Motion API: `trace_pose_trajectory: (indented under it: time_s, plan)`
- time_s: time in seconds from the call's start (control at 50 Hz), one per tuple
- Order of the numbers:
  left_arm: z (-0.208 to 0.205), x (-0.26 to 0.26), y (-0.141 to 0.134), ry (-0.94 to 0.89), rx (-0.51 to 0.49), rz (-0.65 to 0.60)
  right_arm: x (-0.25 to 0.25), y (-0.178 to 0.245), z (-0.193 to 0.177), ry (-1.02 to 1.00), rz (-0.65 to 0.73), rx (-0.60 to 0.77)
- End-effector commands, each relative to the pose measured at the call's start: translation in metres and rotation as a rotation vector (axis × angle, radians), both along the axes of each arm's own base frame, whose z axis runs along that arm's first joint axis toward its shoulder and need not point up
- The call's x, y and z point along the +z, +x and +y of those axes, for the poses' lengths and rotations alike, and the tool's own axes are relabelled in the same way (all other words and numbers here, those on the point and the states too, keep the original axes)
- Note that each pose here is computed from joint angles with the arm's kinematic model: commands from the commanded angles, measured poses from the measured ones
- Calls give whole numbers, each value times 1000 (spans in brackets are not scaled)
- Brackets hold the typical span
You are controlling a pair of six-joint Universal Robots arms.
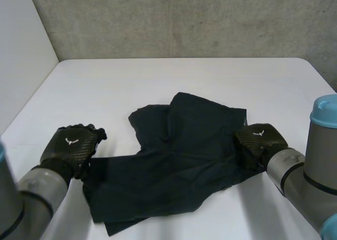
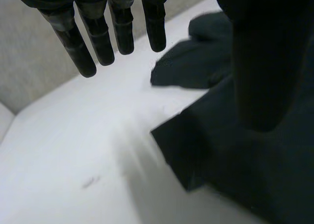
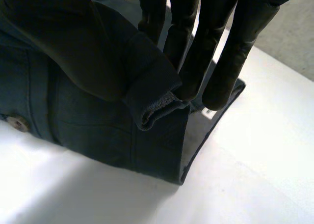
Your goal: Fold the shorts.
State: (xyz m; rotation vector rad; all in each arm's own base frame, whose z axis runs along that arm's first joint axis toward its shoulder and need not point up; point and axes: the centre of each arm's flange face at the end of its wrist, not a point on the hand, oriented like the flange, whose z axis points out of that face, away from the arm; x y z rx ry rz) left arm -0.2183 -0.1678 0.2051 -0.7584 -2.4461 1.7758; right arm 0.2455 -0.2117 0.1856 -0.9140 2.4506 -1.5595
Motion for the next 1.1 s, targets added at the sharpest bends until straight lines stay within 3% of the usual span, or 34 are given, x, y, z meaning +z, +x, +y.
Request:
trace_pose_trajectory:
  time_s: [0.02, 0.34, 0.64, 0.92, 1.1]
  plan:
    - [45, 6, 4, -34, -84, 24, 7, 2, -9, -56, -17, -18]
    - [61, -32, 4, 154, -125, -74, -2, 5, -24, -45, -27, -71]
    - [70, -27, -8, 278, -109, 53, -10, 8, -26, -25, -23, -72]
    - [77, -35, -25, 354, -137, 58, -10, 9, -25, -25, -26, -70]
    - [60, -61, -32, 375, -44, -16, -11, 8, -25, -21, -31, -75]
